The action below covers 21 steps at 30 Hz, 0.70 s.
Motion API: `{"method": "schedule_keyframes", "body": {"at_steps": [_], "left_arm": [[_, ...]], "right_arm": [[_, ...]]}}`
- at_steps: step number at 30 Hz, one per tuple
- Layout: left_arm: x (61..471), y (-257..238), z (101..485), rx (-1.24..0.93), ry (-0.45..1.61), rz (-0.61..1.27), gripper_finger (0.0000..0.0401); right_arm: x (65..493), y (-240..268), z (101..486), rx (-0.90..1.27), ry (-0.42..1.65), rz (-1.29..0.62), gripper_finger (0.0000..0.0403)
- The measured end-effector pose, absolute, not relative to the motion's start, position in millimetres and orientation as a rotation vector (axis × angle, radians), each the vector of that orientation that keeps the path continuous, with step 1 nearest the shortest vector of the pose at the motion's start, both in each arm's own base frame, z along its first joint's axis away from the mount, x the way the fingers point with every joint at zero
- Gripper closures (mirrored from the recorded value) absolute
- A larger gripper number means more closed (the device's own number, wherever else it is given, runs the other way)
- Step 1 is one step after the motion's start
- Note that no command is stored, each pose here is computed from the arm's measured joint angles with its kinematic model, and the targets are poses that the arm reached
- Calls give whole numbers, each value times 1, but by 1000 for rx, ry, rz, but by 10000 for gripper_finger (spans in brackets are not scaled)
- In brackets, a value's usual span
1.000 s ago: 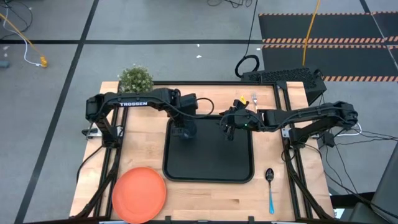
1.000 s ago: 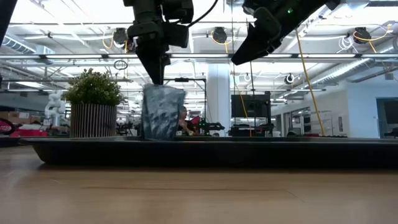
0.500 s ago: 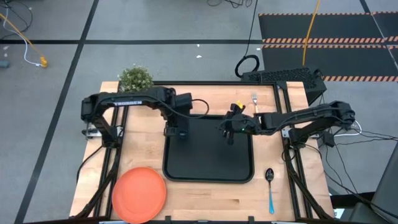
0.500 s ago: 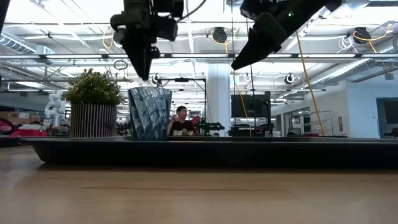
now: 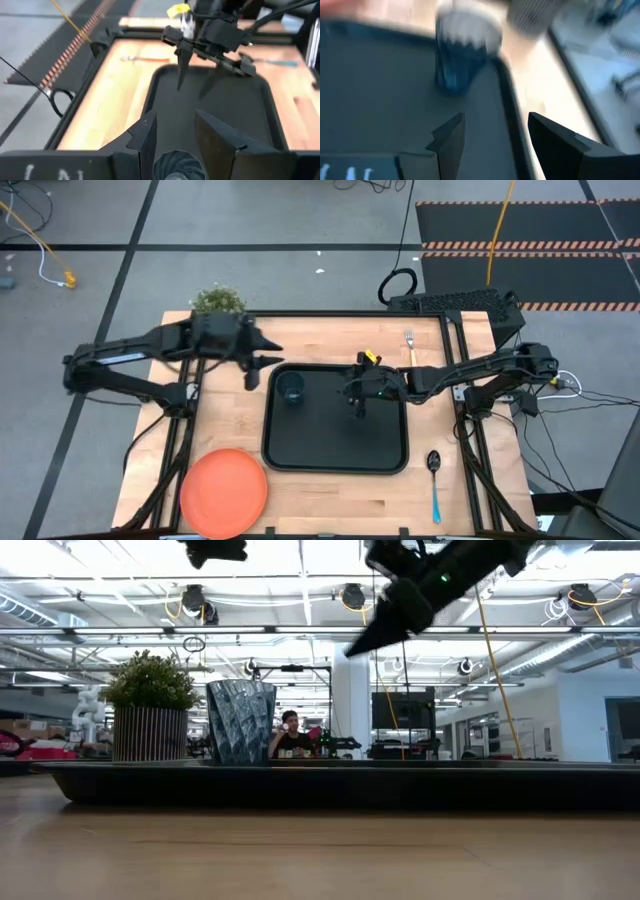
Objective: Pick and place plate/cup/fork/spoon on tray
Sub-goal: Put the blue cup on the black tray
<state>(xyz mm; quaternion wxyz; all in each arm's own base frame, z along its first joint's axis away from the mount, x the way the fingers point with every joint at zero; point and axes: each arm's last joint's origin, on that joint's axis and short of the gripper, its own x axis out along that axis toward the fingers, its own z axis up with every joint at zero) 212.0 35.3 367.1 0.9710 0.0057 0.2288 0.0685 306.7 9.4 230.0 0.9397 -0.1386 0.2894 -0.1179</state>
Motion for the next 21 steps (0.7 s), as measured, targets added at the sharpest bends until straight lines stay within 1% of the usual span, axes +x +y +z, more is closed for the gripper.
{"method": "schedule_keyframes", "body": {"at_steps": [4,7,9,12,14,18,21], "left_arm": [[194,33,346,-18,397,174,265],[188,32,331,-22,375,191,265],[187,32,322,-22,374,191,265],[186,32,312,-21,379,191,265],[185,31,309,-15,371,188,265],[180,28,298,-3,385,175,265],[173,26,291,13,387,164,265]], "right_arm": [[320,11,250,-360,468,-180,195],[337,9,272,-386,484,-144,195],[352,9,285,-392,535,-104,195],[377,6,292,-411,668,-56,195],[392,3,290,-423,776,-40,195],[416,-4,287,-408,911,3,195],[427,-7,285,-344,928,56,195]]}}
